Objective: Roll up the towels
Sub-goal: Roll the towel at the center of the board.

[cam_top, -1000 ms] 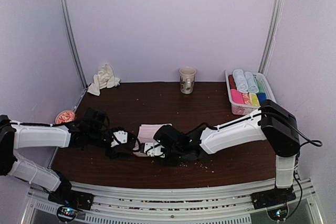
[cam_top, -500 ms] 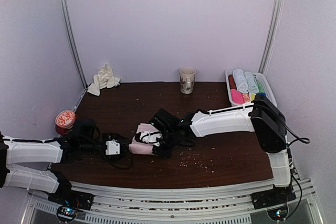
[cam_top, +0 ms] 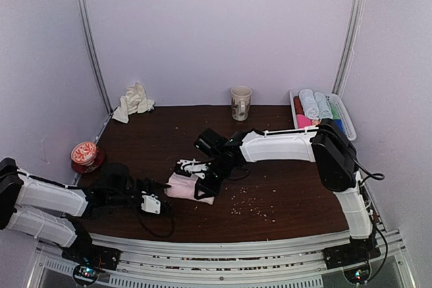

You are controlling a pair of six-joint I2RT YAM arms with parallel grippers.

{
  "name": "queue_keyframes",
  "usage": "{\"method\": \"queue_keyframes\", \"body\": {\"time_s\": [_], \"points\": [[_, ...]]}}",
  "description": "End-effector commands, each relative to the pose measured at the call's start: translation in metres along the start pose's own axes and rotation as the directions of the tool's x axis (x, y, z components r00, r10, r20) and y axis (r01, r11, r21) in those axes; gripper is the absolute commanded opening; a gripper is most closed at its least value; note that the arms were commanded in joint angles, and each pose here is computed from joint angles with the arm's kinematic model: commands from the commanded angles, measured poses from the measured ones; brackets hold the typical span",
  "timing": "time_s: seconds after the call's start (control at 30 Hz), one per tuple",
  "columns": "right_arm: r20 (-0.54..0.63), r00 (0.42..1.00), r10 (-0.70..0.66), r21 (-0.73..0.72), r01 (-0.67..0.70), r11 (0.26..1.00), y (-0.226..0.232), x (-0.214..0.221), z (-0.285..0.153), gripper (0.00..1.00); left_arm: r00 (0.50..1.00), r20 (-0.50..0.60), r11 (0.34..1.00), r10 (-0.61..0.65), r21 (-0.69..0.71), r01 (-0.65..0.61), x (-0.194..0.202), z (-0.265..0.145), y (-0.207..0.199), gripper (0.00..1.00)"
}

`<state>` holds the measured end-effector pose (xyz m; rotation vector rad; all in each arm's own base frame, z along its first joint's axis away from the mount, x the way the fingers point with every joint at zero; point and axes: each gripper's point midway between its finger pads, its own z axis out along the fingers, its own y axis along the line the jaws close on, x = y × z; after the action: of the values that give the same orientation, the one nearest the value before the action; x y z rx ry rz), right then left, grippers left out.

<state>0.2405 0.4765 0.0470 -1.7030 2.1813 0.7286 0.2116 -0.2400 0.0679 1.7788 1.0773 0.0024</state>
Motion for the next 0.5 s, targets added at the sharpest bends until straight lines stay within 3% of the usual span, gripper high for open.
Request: {"method": "queue_keyframes", "body": {"time_s": [0.0,0.47], "points": [[-0.107,0.990,0.088,-0.130,-0.102,0.986,0.018,0.028,0.016,0.16,0.997,-0.024,0.995,0.078,-0.066,-0.079,-0.001,0.006,0.008,0.62],[-0.120,0.989,0.088,-0.179,-0.109,0.978,0.020,0.030,0.015,0.16,0.988,-0.101,0.991,0.121,-0.049,-0.126,0.012,0.019,-0.003,0.52]]}}
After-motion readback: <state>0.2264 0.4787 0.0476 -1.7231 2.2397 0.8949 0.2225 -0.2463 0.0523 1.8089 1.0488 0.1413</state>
